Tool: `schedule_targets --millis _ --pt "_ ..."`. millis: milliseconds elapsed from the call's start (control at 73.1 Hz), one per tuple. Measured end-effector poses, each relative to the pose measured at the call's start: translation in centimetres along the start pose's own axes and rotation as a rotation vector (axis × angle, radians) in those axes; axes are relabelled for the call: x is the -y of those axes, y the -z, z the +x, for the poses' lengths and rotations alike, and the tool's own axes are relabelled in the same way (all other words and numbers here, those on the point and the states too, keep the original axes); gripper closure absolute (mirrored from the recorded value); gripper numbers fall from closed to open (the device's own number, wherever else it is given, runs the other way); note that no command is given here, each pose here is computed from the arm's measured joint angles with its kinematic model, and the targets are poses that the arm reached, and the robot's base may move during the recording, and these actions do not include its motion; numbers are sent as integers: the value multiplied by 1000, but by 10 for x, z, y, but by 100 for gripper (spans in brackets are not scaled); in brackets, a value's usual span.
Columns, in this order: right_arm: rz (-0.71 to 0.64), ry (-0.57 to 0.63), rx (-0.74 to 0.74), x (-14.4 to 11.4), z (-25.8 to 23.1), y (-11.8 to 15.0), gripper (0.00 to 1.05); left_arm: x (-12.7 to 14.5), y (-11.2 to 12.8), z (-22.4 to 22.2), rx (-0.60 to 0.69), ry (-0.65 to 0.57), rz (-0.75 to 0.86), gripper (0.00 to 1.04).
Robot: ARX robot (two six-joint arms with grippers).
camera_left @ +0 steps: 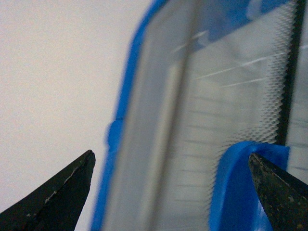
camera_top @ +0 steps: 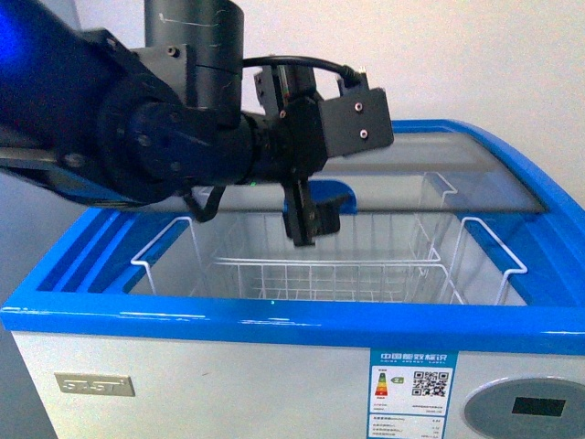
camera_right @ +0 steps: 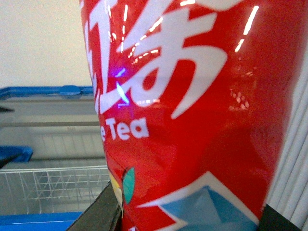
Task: Put drink in fridge
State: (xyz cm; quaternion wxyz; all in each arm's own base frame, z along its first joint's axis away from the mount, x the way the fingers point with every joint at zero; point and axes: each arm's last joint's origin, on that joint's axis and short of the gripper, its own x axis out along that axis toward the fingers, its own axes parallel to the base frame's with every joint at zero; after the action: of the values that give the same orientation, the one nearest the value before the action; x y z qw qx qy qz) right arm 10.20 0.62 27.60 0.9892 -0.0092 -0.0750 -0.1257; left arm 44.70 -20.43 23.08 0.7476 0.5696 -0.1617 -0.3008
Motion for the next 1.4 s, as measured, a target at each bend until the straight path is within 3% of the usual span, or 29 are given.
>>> schedule_targets --millis 151,287,383,493,616,712,849,931,986,1081,1191,1300,1396 --pt "0 1 0 0 0 0 67 -58 7 29 -161 -371 -14 8" --pt "0 1 0 0 0 0 67 -95 1 19 -194 -510 -173 8" --pt "0 -1 0 0 0 0 67 -102 -6 3 -212 -491 -364 8" --pt "0 2 0 0 0 0 67 -81 -16 -37 -258 -310 -766 8" --pt "0 0 0 0 0 0 67 -66 -29 -82 -215 -208 -993 8" --pt "0 1 0 0 0 0 67 -54 -50 -159 -153 -172 -1208 8" --pt "0 1 0 0 0 0 67 -22 -55 -240 -178 -146 -1398 9" --pt "0 0 0 0 0 0 67 -2 -54 -278 -274 -445 -1333 22" --pt "0 -3 0 0 0 0 67 14 -50 -310 -344 -574 -1293 32" --pt "-22 -31 -58 1 2 -1 67 51 -44 -354 -380 -629 -1275 52" --pt "-149 -256 -317 7 3 -3 67 68 -42 -367 -346 -648 -1263 75" --pt "-313 -376 -365 19 36 -7 67 78 -34 -375 -327 -631 -1258 102" --pt "-498 -464 -329 20 69 -21 67 83 -30 -379 -352 -663 -1253 102"
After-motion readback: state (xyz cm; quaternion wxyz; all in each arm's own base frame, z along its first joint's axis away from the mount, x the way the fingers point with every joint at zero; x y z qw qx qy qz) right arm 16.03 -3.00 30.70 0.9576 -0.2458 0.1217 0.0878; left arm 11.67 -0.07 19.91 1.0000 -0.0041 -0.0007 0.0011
